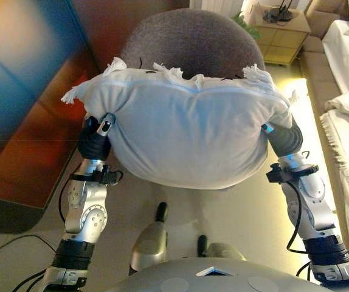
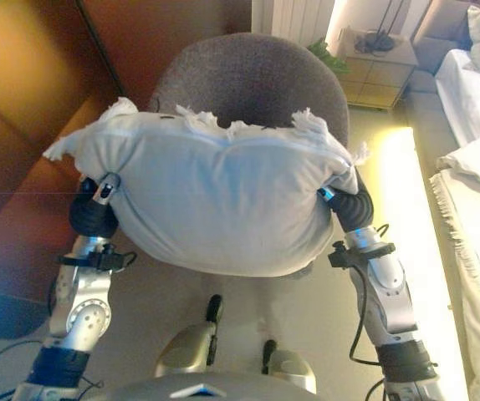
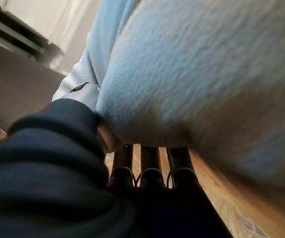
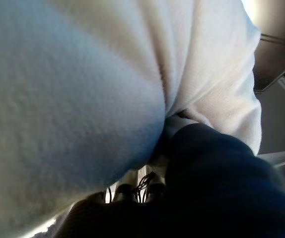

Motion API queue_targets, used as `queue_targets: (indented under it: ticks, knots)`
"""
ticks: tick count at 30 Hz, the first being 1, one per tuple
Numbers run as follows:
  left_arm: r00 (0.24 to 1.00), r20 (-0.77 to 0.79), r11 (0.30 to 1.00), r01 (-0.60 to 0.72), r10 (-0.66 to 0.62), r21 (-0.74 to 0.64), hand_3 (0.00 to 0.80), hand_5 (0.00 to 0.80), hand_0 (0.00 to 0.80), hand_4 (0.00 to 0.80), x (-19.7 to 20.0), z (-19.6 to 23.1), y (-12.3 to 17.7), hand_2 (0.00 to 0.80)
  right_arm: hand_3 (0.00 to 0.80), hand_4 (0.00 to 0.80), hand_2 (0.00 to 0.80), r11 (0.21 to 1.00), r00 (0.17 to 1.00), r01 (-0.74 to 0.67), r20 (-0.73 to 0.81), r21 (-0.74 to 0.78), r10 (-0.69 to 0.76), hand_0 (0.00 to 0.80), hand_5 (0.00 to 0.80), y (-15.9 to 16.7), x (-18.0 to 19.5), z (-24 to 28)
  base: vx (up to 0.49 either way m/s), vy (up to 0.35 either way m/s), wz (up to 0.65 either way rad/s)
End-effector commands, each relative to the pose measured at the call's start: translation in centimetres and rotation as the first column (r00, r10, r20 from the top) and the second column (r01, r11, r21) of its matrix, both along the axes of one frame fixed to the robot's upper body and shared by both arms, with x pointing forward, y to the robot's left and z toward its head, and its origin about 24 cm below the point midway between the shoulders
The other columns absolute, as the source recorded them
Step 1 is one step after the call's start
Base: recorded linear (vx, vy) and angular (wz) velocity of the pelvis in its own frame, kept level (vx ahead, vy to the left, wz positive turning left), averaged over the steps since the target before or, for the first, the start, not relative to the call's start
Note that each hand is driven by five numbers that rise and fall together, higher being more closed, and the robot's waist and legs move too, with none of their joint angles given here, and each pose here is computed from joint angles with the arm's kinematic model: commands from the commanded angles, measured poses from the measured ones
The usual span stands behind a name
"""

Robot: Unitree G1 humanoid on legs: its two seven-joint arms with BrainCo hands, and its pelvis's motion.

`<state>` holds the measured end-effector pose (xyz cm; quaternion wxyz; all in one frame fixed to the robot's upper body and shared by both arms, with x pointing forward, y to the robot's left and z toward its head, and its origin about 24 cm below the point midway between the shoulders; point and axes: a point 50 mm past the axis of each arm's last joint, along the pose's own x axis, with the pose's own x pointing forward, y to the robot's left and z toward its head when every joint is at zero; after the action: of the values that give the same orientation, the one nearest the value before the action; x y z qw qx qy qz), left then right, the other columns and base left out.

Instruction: Pick up the cushion and take it to the sofa

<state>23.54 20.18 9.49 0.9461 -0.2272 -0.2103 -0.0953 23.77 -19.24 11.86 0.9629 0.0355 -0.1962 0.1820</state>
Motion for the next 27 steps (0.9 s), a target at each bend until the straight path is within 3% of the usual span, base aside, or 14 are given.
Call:
queue_targets:
  ticks: [1,8,14,27]
  knots:
    - [0.964,0.252,0.996,0.08,-0.085,0.03,0.8,0.8,0.8,0.8,-0.7,4.3,-1.8,0.8,0.8,0.8,0.8,0.985,0.955,-0.172,0.243,-0.006,0.168,0.8,0.8,3.3,-0.2,4.5,0.439,0.187,-0.41]
    - [0.97,0.22,0.993,0.093,-0.107,0.073,0.8,0.8,0.8,0.8,-0.2,4.2,-1.4,0.8,0.8,0.8,0.8,0.991,0.971,-0.124,0.211,0.043,0.112,0.8,0.8,1.9,-0.3,3.8,0.498,0.181,-0.05]
    - [0.973,0.189,0.984,0.108,-0.134,0.143,0.8,0.8,0.8,0.8,0.0,4.3,-1.2,0.8,0.8,0.8,0.8,0.993,0.975,-0.091,0.212,0.082,0.072,0.8,0.8,2.7,-0.3,3.2,0.425,0.123,-0.05]
    - [0.993,0.077,0.977,0.07,-0.087,0.201,0.8,0.8,0.8,0.8,1.2,2.9,-2.9,0.8,0.8,0.8,0.8,0.995,0.996,0.027,0.083,0.099,-0.036,0.8,0.8,1.7,1.9,2.0,0.188,-0.047,0.21]
